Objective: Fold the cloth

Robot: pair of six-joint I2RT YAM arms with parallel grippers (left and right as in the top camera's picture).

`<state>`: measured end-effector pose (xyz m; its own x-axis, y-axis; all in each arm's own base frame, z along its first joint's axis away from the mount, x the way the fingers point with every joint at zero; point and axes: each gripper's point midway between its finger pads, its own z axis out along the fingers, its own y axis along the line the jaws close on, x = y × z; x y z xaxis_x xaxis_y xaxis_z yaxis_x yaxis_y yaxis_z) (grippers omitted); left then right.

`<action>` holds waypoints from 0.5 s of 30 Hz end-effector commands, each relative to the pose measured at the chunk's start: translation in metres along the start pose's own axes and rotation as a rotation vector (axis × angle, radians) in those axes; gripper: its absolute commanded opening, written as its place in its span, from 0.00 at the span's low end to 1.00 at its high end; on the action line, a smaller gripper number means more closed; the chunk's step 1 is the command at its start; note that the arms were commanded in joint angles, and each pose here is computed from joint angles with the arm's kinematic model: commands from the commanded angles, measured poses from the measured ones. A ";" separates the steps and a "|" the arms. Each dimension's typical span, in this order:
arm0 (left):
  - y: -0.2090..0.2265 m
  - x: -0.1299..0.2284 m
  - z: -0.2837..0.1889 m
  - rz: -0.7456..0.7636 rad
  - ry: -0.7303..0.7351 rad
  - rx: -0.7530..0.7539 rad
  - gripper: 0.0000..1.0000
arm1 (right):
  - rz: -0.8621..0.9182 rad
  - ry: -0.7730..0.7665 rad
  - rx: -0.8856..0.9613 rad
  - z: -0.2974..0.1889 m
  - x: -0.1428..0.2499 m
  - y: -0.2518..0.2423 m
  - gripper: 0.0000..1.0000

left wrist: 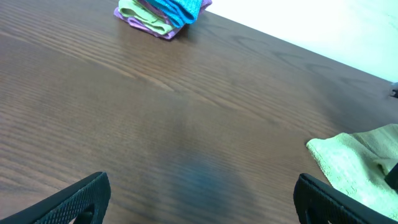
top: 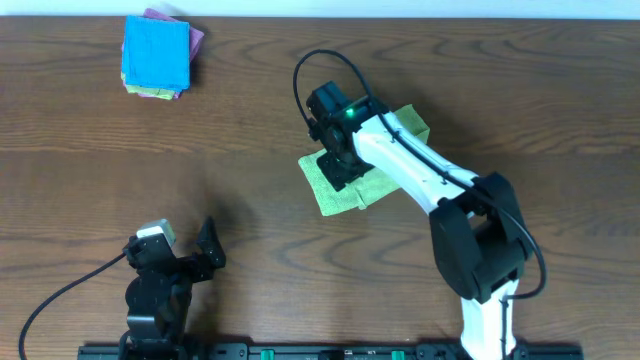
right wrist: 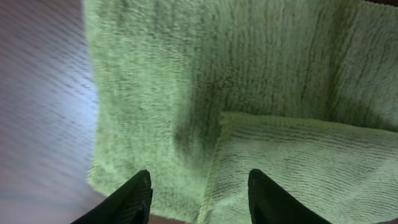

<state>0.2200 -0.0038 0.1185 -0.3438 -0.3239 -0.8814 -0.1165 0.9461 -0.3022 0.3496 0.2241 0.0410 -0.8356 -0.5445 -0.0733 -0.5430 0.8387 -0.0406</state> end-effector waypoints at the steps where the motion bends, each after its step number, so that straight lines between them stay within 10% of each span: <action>1: 0.005 0.007 0.003 0.000 0.015 -0.016 0.95 | -0.009 0.021 0.083 0.008 0.003 -0.012 0.49; 15: 0.005 0.007 0.003 0.000 0.015 -0.016 0.95 | -0.008 0.026 0.097 0.016 0.002 -0.015 0.40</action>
<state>0.2200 -0.0038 0.1184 -0.3441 -0.3238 -0.8813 -0.1167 0.9461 -0.3021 0.3597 0.2116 0.0330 -0.8361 -0.5449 -0.0639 -0.5339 0.8349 -0.1339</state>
